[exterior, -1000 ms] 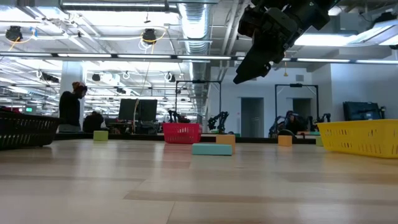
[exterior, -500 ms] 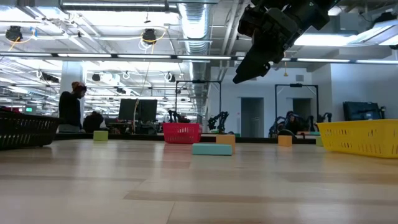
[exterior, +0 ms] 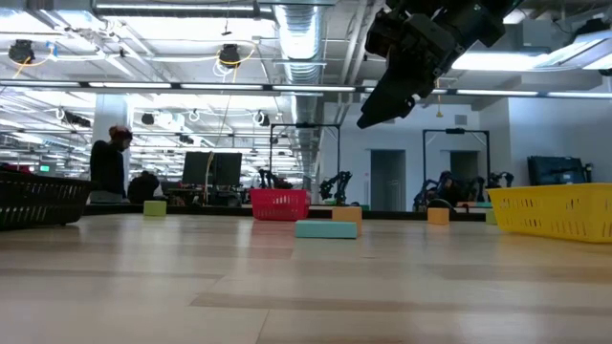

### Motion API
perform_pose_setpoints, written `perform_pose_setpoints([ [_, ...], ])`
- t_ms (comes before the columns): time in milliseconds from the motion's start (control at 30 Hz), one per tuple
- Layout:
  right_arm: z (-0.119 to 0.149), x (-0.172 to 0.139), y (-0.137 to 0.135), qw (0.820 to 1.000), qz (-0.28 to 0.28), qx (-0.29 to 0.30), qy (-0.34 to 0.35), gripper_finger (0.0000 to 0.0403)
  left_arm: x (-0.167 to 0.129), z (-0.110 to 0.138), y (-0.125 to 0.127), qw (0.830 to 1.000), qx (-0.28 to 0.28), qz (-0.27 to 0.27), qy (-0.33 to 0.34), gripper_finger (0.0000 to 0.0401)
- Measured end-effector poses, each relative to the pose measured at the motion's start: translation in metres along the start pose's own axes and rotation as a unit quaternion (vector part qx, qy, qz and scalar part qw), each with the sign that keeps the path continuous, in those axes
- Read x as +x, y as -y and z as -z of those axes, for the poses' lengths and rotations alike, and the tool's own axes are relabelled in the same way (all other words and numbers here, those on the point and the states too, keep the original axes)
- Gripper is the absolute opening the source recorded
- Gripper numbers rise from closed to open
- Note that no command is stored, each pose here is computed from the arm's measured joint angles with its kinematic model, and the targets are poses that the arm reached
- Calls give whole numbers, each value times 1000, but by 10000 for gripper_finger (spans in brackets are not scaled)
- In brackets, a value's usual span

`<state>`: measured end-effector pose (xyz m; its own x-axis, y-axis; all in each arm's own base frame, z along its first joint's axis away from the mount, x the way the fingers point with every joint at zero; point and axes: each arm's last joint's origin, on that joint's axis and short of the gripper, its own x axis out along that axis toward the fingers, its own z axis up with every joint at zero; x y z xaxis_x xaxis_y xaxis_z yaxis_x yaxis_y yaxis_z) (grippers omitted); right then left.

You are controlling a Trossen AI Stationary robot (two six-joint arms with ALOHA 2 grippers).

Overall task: Sort & place blocks by color
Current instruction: Put the light green block into the black bin

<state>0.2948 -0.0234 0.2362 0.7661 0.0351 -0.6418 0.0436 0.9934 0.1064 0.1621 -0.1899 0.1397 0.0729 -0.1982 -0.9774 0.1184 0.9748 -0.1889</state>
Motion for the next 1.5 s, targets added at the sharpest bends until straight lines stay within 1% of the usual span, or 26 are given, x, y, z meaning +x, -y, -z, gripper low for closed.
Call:
perform_pose_setpoints([
  [100,0,0,0,1000,0,0,0,240,0,-1,0,1000,7,-2,4,133],
  [267,0,0,0,1000,0,1,0,240,0,-2,-1,1000,11,-5,8,81],
  [400,0,0,0,1000,0,7,-1,240,0,-4,-5,1000,-21,-11,6,49],
  [533,0,0,0,1000,0,10,-2,240,-1,-8,-11,997,-73,-12,7,40],
  [667,0,0,-1,1000,-1,9,-2,240,-1,-10,-16,994,-105,-5,-12,62],
  [800,1,0,-1,1000,-1,9,-4,240,-7,-8,-25,988,-148,-17,-38,105],
  [900,1,0,-1,1000,-1,9,-6,240,-16,-8,-27,985,-170,3,-42,142],
  [1067,3,0,-1,1000,-1,10,-14,240,-34,-8,-28,981,-191,37,-11,201],
  [1167,3,0,-1,1000,-1,10,-14,240,-42,-8,-29,976,-214,29,25,226],
  [1233,3,0,-1,1000,-1,10,-14,240,-43,-9,-30,972,-232,21,41,236],
  [1333,3,0,-1,1000,-1,10,-13,240,-39,-10,-30,968,-248,16,38,242],
  [1433,3,0,-1,1000,-1,10,-14,240,-31,-12,-30,967,-251,3,31,242],
  [1500,3,0,-1,1000,-1,10,-14,240,-24,-16,-29,968,-249,3,32,242],
])
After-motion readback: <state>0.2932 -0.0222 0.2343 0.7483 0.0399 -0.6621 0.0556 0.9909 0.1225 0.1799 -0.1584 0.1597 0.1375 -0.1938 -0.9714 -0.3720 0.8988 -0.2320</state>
